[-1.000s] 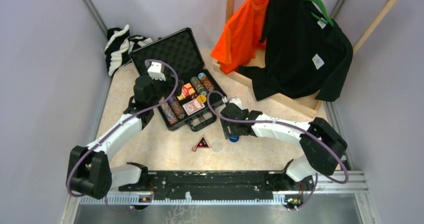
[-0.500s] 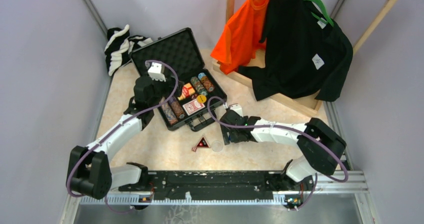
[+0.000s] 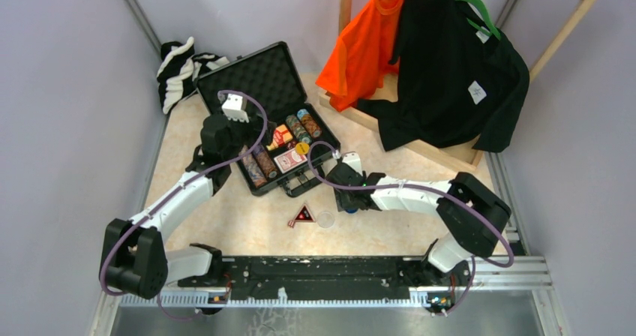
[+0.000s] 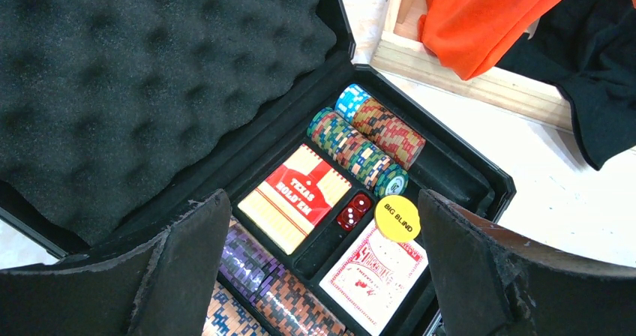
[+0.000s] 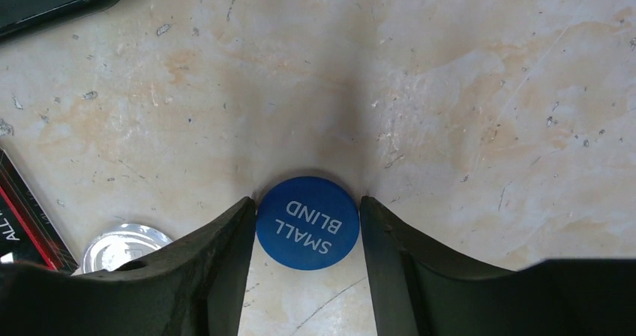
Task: Pack up texas hold em set
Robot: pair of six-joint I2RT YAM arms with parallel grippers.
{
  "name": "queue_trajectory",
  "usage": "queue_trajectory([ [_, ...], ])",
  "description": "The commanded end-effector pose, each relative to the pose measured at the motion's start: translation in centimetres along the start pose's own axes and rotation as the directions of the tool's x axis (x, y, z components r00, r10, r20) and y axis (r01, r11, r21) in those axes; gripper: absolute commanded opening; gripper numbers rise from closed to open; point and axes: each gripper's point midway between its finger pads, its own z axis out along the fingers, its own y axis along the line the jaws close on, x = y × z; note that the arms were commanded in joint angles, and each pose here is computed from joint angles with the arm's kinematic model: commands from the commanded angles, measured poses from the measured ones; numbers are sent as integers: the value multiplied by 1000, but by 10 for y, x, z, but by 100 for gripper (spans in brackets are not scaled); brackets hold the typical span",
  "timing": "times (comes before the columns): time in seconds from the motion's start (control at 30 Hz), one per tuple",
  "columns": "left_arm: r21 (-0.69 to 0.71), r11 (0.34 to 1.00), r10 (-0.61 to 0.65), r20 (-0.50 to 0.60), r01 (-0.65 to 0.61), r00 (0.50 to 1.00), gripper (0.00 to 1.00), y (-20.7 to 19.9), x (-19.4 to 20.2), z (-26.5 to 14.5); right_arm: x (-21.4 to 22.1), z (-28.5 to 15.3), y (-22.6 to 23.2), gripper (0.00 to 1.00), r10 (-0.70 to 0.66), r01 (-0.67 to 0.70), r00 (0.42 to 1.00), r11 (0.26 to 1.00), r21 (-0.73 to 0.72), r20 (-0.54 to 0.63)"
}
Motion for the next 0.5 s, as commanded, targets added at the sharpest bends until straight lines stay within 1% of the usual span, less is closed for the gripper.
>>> queue_trajectory([
  [0.0,3,1000,-4,16,4,1000,99,0,-3,0,11,3,-4,52,-17,18,999,999,34,-39],
  [0.07,2,1000,-4,12,4,1000,99,1,-1,0,9,0,-4,53,-15,16,999,999,36,-35],
  [0.1,3,1000,-4,13,4,1000,99,1,-2,0,8,-2,-5,60,-13,14,999,999,38,-33],
  [0.13,3,1000,-5,12,5,1000,99,1,-1,0,7,-3,-5,70,-10,11,999,999,39,-32],
  [0.17,2,1000,-6,14,6,1000,99,1,-2,0,7,-4,-5,78,-9,10,999,999,36,-32],
  [0.2,4,1000,-6,12,5,1000,99,0,-2,0,7,-6,-5,81,-8,9,1000,1000,30,-30],
  [0.3,6,1000,-7,11,7,1000,99,0,-1,0,8,-9,-3,78,-8,8,1000,1000,10,-27],
  [0.43,2,1000,-7,11,7,1000,99,1,-1,-1,17,-6,-4,62,-13,13,999,1000,13,-43],
  [0.47,1,1000,-6,12,6,1000,99,1,-1,-1,19,-6,-4,60,-15,15,999,1000,17,-48],
])
